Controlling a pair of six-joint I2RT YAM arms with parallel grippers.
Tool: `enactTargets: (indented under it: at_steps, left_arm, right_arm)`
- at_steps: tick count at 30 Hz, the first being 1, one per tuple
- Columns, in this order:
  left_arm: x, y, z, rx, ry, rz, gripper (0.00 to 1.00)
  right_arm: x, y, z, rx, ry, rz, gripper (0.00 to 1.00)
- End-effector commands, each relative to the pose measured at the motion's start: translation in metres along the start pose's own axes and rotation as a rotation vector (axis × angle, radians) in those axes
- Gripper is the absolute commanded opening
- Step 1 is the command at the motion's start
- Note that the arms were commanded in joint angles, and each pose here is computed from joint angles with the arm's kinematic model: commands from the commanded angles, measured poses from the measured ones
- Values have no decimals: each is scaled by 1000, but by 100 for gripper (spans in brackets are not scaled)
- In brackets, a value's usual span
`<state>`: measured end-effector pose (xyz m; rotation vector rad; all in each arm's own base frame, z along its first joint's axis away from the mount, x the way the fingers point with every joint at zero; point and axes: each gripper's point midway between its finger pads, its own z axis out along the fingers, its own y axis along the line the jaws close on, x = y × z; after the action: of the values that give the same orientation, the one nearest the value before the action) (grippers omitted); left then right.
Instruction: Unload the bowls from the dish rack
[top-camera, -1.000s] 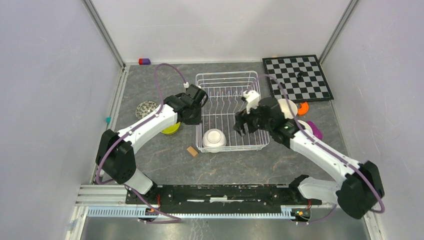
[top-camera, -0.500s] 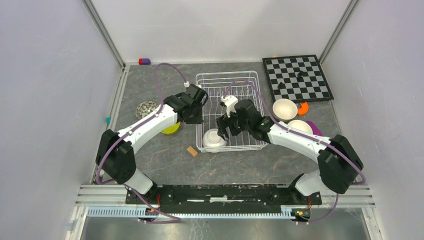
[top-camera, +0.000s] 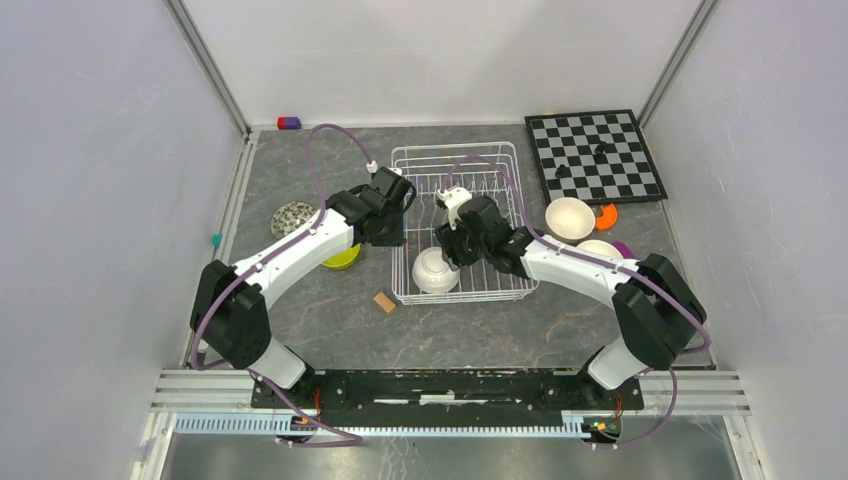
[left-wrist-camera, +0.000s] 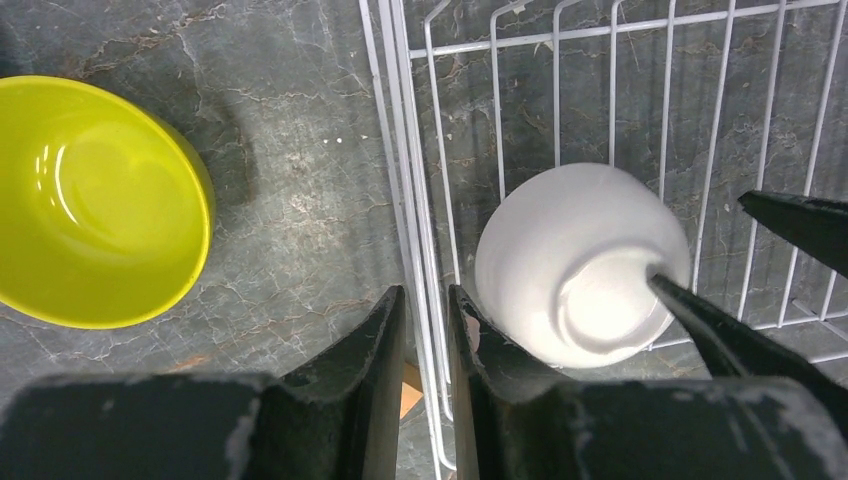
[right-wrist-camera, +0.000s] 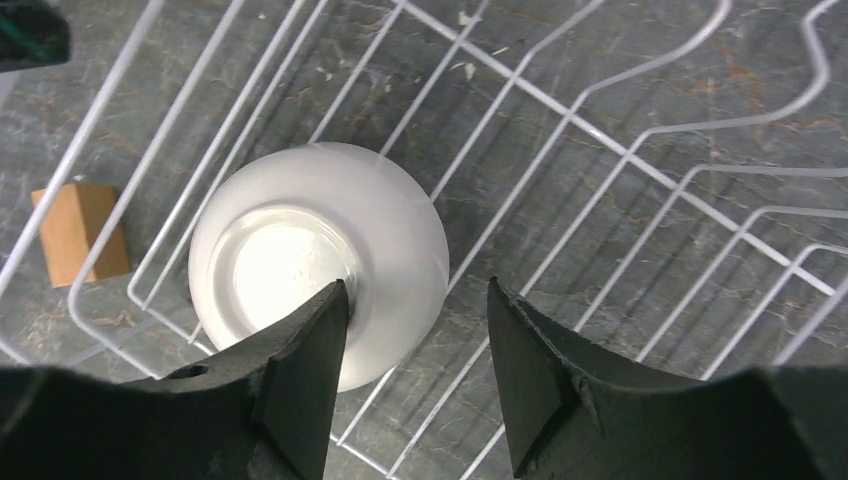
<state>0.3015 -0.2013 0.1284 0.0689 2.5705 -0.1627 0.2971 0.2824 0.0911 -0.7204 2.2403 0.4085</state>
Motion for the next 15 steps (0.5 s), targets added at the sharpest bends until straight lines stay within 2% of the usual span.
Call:
enactTargets:
  at_steps: [1, 7, 15]
  left_arm:
    - [-25, -3, -17, 18, -104, -13, 29]
    - [-33, -9, -30, 70, -125, 41, 29]
    - [-34, -35, -50, 268, -187, 105, 31]
  right_arm:
    - [9, -26, 0, 109, 29, 2, 58]
    - [19, -25, -2, 77, 21, 7, 58]
    - [34, -36, -9, 88, 6, 36, 55]
